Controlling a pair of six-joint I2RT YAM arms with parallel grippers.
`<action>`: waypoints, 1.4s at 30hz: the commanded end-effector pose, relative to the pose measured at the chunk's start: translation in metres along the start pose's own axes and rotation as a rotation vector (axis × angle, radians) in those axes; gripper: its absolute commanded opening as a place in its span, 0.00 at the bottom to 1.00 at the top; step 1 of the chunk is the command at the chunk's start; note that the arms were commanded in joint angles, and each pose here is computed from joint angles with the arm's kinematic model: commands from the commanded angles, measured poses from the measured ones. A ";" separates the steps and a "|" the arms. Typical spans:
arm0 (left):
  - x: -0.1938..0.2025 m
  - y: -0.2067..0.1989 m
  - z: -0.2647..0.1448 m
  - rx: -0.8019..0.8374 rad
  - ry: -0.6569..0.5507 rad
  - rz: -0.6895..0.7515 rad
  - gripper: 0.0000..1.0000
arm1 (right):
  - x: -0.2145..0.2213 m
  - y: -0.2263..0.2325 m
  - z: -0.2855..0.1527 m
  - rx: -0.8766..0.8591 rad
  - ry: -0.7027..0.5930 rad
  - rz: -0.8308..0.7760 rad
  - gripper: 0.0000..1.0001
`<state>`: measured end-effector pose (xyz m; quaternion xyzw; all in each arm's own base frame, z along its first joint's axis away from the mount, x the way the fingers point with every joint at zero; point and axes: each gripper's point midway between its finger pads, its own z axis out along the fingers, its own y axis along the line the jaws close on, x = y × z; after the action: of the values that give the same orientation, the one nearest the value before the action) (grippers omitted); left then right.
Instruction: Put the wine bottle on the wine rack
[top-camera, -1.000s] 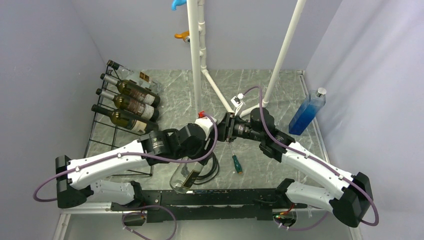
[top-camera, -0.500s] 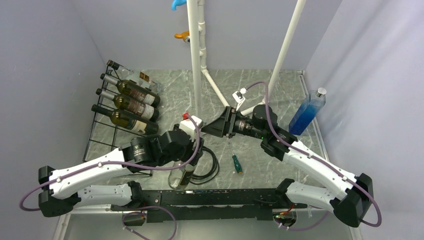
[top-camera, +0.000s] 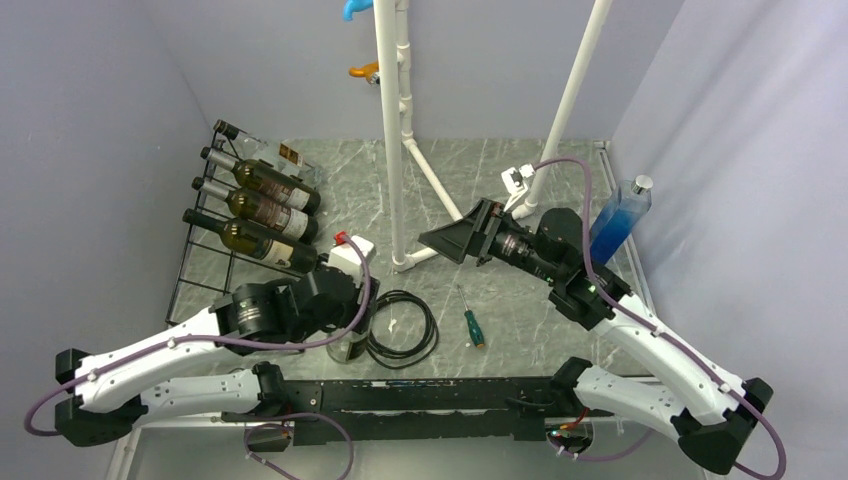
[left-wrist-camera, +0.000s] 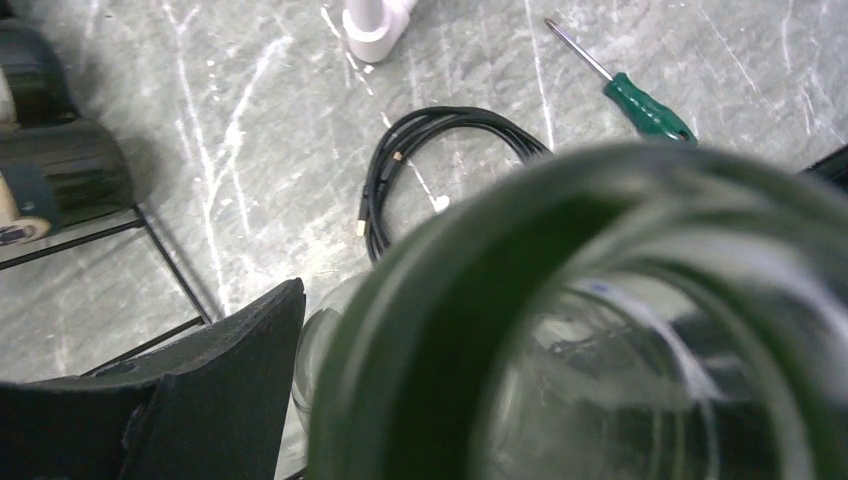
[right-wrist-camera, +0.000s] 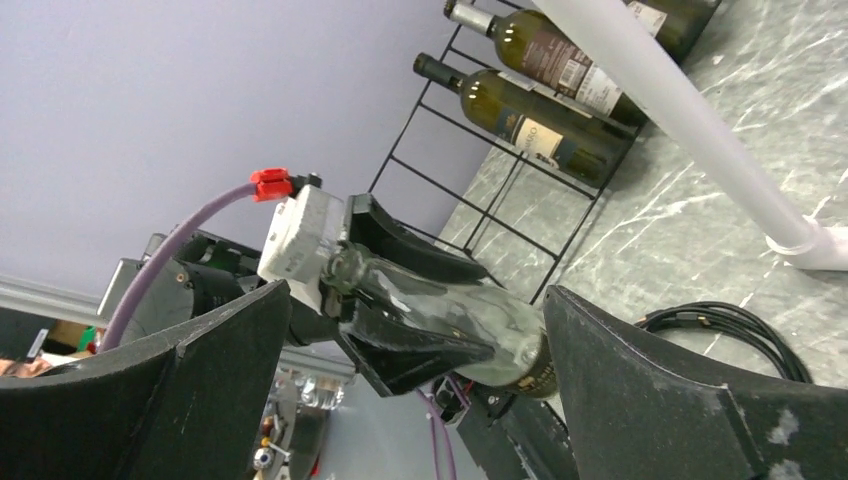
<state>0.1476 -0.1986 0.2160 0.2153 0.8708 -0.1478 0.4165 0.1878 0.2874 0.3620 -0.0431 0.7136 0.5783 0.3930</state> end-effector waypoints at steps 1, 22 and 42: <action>-0.052 0.023 -0.031 -0.070 -0.203 -0.113 0.00 | -0.020 0.004 -0.013 0.038 -0.082 -0.040 1.00; -0.113 0.174 -0.082 -0.515 -0.499 -0.356 0.00 | -0.013 -0.006 -0.016 0.078 -0.071 -0.018 1.00; -0.074 0.249 -0.037 -0.650 -0.454 -0.660 0.00 | -0.018 -0.013 -0.027 0.138 -0.092 -0.055 1.00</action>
<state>0.2665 0.0114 0.2384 -0.2162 0.8373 -0.0001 0.5023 0.1908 0.2591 0.3402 -0.0077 0.7503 0.5160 0.4133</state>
